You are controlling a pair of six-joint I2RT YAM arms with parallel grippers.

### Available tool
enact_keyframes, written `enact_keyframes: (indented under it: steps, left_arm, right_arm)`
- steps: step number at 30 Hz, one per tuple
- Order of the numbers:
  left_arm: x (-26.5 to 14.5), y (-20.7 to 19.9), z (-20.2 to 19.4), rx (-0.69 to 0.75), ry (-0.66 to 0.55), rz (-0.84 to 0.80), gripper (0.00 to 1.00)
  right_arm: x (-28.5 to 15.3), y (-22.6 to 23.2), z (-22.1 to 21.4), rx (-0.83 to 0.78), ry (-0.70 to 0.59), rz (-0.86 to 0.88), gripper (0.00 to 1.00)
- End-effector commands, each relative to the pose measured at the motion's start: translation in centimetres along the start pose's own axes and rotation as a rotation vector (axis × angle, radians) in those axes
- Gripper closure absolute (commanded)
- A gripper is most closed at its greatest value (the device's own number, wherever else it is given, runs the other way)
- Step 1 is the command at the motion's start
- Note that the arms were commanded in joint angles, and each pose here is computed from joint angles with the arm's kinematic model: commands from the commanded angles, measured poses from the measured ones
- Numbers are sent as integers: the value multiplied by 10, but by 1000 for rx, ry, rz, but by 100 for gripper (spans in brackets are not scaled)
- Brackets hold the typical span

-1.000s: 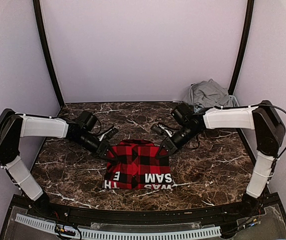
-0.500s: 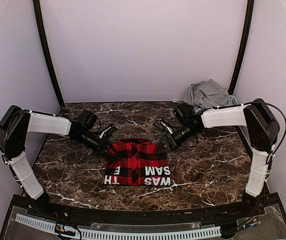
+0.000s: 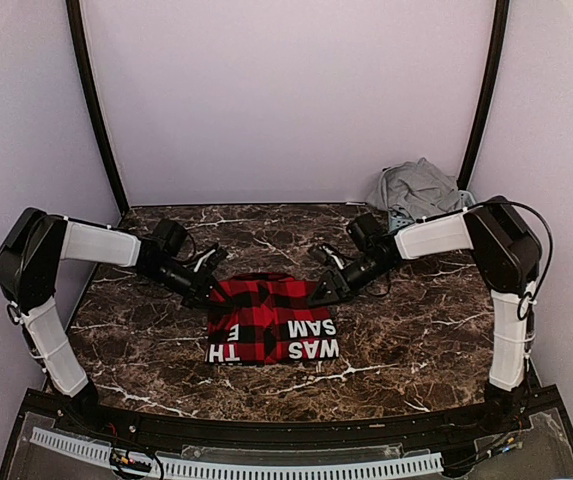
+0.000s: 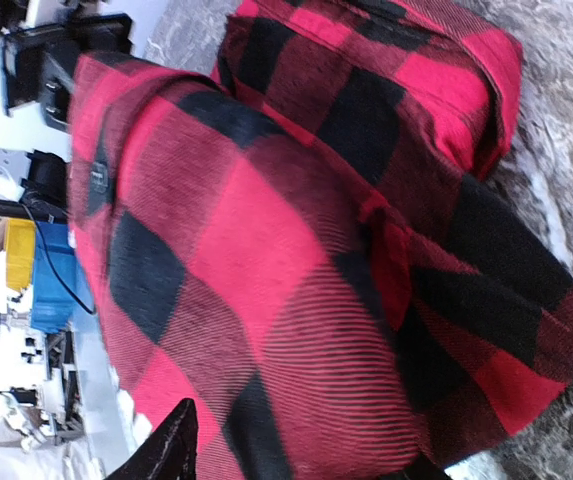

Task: Fold and stack the long sleeve shirts
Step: Fold the 2/3-rectangle-folded shirt at the center of the board.

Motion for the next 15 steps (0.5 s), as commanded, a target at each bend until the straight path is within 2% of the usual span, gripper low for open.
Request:
enact_keyframes:
  steps: [1,5,8,12,15]
  left_arm:
    - [-2,6,7,-7,-5,-12,98]
    - [-4,14,8,-32,-8,0,90]
    - [-7,17,9,-37,-19,21,81]
    - [-10,17,7,-32,-24,26,72]
    - [-12,16,7,-26,-28,24,69]
  right_arm:
    - [0,10,19,-66,-73,111,53]
    - [5,8,20,-55,-92,155,67]
    - [7,5,18,-46,-100,160,79]
    - [6,7,22,-50,-125,167,98]
    - [2,12,30,-67,-155,163,100]
Point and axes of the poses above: each gripper's point midway between its finger pads, its own x axis out along the fingers, its own y axis along the line the jaws close on, z = x × y, the point moved 6 cm from there along -x, back along the fingers, and after that the axes turned 3 degrees about -x, right-handed, at the moved point
